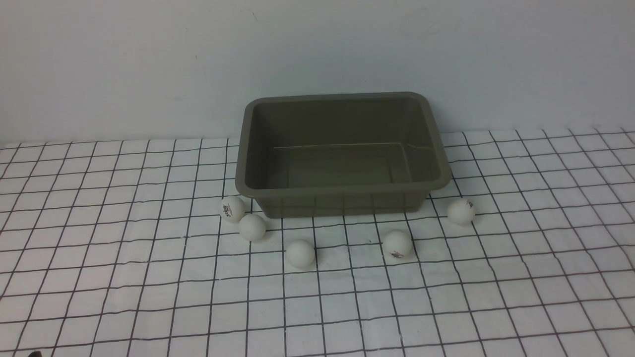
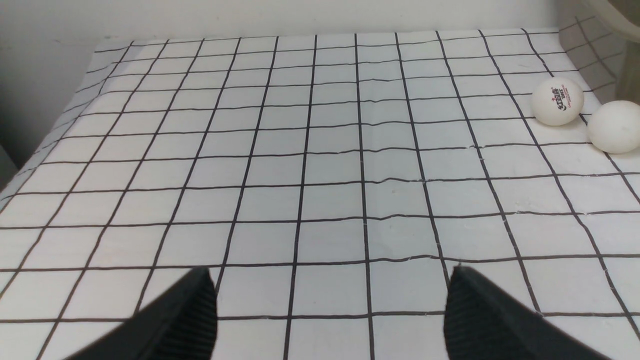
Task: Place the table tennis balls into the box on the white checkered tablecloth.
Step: 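Reach for and grasp a ping pong ball on the table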
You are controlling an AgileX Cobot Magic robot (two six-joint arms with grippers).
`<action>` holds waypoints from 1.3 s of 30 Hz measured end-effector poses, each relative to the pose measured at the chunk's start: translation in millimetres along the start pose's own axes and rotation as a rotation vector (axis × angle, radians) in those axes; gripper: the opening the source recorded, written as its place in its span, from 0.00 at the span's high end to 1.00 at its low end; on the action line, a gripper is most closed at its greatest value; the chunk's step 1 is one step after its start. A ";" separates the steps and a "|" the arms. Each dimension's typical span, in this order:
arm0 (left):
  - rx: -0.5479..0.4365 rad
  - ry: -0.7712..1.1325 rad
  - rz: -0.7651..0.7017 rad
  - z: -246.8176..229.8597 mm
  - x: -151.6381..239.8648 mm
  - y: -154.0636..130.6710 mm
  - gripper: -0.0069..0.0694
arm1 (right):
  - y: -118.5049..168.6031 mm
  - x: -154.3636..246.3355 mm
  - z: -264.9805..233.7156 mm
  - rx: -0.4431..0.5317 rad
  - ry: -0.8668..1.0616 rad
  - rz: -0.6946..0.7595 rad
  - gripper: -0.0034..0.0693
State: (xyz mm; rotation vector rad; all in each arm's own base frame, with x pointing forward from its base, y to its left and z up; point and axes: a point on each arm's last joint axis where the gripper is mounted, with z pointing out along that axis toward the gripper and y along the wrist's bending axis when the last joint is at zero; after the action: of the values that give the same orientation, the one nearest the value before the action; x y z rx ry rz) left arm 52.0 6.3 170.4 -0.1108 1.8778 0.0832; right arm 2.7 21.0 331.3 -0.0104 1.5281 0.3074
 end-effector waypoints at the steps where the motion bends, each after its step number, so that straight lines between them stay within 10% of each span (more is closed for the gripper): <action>1: 0.000 0.000 0.000 0.0 0.0 0.0 0.19 | 0.2 0.1 0.0 -0.001 0.002 0.002 0.32; 12: -0.001 -0.017 0.001 0.1 -1.4 0.1 0.19 | 2.9 7.0 -0.3 -0.031 0.077 0.024 0.32; 29: 0.118 -0.314 -0.536 -6.4 -32.3 -2.6 0.19 | 7.1 22.9 -3.1 -0.082 0.254 -0.019 0.32; 39: 0.205 -0.262 -0.302 -56.9 -115.6 -14.3 0.19 | 3.1 25.1 14.6 -0.077 0.365 -0.012 0.32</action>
State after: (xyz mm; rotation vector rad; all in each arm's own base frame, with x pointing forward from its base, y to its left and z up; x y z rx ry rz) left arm 34.9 -10.3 297.9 -0.2293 1.5799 -0.2889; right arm 16.6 31.6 308.0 -0.1430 1.8762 0.3689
